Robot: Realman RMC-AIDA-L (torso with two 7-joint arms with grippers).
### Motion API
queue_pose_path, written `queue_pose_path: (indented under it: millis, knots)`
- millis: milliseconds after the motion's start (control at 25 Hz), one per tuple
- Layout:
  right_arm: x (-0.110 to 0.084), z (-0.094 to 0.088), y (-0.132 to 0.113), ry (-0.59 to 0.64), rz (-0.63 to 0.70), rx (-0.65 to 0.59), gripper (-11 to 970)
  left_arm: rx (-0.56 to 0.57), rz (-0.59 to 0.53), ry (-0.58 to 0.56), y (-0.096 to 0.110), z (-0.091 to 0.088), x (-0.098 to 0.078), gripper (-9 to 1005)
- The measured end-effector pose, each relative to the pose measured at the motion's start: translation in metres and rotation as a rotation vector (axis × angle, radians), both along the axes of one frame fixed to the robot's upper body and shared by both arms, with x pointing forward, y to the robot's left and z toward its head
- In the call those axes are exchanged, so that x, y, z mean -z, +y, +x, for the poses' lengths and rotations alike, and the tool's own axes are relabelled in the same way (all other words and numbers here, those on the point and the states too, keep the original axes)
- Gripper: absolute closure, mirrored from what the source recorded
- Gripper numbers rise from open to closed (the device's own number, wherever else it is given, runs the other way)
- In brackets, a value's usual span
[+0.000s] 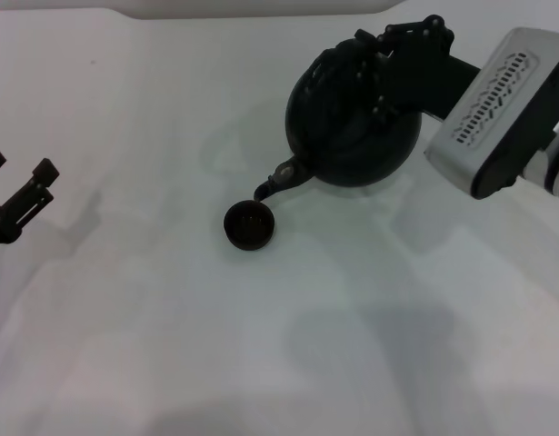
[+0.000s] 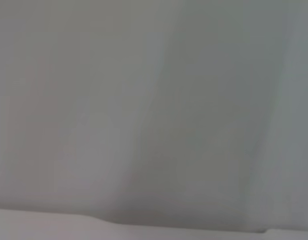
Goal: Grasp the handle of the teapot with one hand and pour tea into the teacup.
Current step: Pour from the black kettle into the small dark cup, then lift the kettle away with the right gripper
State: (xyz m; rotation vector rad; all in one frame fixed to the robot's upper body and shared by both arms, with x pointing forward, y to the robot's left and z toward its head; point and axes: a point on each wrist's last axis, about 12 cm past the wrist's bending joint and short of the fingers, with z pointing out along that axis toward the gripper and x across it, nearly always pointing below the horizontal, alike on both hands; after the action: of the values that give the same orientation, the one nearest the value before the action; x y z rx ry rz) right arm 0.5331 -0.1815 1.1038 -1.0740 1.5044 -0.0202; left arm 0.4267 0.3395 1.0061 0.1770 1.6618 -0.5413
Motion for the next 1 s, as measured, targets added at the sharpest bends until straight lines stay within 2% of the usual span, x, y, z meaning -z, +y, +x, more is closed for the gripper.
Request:
queue_pose_path:
  millis: [1000]
  knots:
    - [-0.003, -0.016, 0.019, -0.095, -0.126, -0.012, 847, -0.031, 0.031, 0.034, 0.004, 0.006, 0.004, 135]
